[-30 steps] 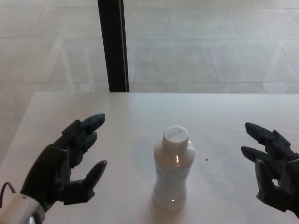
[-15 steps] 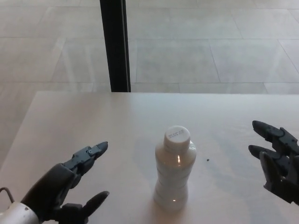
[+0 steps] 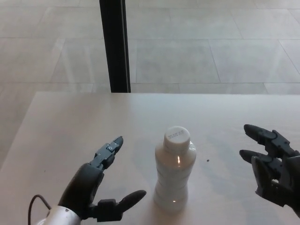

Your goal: The robot uses its left hand to to lift the bottle kept on the middle of the desk and tilts it towards its right hand. It then uses its right hand to rotate its cap to open it and places the bottle and cap back on the desk

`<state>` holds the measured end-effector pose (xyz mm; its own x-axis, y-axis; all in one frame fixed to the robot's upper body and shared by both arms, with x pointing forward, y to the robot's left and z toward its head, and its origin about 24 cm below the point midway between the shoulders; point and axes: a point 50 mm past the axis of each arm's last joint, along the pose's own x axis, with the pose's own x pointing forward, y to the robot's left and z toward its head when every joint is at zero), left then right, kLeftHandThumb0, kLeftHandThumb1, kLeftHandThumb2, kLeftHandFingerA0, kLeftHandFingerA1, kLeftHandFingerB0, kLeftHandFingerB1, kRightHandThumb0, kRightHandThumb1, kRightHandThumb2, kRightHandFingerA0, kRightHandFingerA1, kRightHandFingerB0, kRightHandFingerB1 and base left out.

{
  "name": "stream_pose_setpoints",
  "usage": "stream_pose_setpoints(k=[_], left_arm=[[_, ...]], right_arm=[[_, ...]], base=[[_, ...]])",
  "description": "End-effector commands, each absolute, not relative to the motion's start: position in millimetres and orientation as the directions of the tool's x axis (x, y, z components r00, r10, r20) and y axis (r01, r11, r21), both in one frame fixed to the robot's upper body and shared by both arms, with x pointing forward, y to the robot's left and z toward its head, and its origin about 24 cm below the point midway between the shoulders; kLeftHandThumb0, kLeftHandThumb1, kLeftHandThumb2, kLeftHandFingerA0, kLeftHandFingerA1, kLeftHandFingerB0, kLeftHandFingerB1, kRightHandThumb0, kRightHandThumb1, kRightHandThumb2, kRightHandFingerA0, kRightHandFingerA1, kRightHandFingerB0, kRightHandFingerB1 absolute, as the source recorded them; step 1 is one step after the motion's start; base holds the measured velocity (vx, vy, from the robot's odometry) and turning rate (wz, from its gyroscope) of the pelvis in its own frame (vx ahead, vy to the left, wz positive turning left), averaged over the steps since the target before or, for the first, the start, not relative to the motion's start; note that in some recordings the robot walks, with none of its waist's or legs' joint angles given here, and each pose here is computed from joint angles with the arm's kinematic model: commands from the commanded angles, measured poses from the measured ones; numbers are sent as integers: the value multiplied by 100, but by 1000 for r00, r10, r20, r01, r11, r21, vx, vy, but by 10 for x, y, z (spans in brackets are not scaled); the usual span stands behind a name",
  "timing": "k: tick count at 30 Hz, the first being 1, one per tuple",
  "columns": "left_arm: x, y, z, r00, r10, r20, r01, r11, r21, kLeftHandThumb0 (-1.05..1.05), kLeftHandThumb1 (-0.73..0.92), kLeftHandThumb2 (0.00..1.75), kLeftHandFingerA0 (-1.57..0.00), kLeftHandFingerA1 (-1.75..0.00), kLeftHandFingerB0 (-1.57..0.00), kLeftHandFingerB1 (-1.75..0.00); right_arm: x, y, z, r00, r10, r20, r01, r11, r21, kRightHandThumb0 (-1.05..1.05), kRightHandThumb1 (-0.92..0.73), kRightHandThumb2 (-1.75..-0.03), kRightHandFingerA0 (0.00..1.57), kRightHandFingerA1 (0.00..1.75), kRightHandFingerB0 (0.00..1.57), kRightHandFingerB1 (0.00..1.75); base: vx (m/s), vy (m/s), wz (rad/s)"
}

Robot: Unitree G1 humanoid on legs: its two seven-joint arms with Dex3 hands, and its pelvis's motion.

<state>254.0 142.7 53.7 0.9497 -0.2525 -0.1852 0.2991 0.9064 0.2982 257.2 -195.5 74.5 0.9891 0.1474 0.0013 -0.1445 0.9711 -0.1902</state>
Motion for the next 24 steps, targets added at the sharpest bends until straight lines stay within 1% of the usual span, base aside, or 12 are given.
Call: stream_pose_setpoints(k=[1, 8, 10, 11, 15, 16, 17, 20, 21, 22, 23, 24], left_arm=[[2566, 1447, 477, 959, -175, -221, 248, 898, 363, -99, 50, 57, 0, 0, 0, 0], [2602, 1330, 533, 946, -229, -230, 310, 848, 431, -89, 45, 55, 0, 0, 0, 0], [2634, 1281, 521, 945, -241, -222, 318, 838, 443, -92, 37, 70, 0, 0, 0, 0], [2640, 1261, 516, 944, -241, -227, 321, 836, 445, -88, 44, 55, 0, 0, 0, 0], [2674, 1202, 525, 941, -239, -239, 323, 843, 430, -85, 43, 54, 0, 0, 0, 0], [2693, 1180, 529, 942, -239, -235, 321, 845, 429, -88, 44, 55, 0, 0, 0, 0], [2716, 1155, 535, 944, -238, -230, 318, 845, 430, -88, 44, 55, 0, 0, 0, 0], [2795, 1041, 607, 948, -234, -215, 307, 850, 428, -89, 46, 55, 0, 0, 0, 0], [2808, 1015, 624, 948, -242, -208, 311, 843, 439, -89, 47, 55, 0, 0, 0, 0], [2821, 997, 635, 948, -244, -205, 312, 837, 449, -92, 37, 73, 0, 0, 0, 0], [2822, 978, 644, 948, -248, -201, 314, 837, 448, -91, 38, 72, 0, 0, 0, 0], [2820, 967, 645, 947, -250, -201, 316, 836, 449, -88, 46, 55, 0, 0, 0, 0]], right_arm=[[2576, -1982, 713, 992, 121, -16, -122, 974, -189, -83, -67, -105, 21, 59, 14, 48], [2604, -1971, 743, 992, 122, -9, -121, 973, -198, -83, -68, -106, 20, 59, 13, 47], [2598, -1982, 743, 993, 118, -5, -117, 974, -196, -82, -69, -106, 20, 58, 13, 47], [2590, -1986, 746, 993, 117, 0, -114, 972, -203, -83, -69, -107, 20, 58, 12, 47], [2590, -1994, 757, 994, 113, 6, -109, 976, -189, -82, -70, -107, 19, 59, 12, 46], [2591, -2000, 753, 994, 110, 8, -107, 977, -184, -84, -92, -69, 22, 57, 16, 34], [2591, -2008, 746, 994, 106, 10, -103, 978, -182, -84, -92, -69, 22, 57, 16, 34], [2587, -2017, 717, 996, 93, 9, -91, 983, -157, -83, -92, -71, 21, 57, 14, 34], [2584, -2012, 715, 996, 92, 7, -89, 983, -158, -82, -72, -109, 19, 59, 11, 46], [2588, -2011, 710, 996, 90, 8, -88, 983, -160, -83, -92, -72, 21, 57, 14, 35], [2596, -2005, 711, 996, 89, 12, -85, 983, -165, -82, -73, -109, 20, 60, 12, 46], [2602, -2001, 713, 996, 88, 14, -85, 983, -164, -84, -92, -72, 21, 58, 14, 35]], base=[[0, 0, 0], [0, 0, 0], [0, 0, 0], [0, 0, 0], [0, 0, 0], [0, 0, 0], [0, 0, 0], [0, 0, 0], [0, 0, 0], [0, 0, 0], [0, 0, 0], [0, 0, 0]])
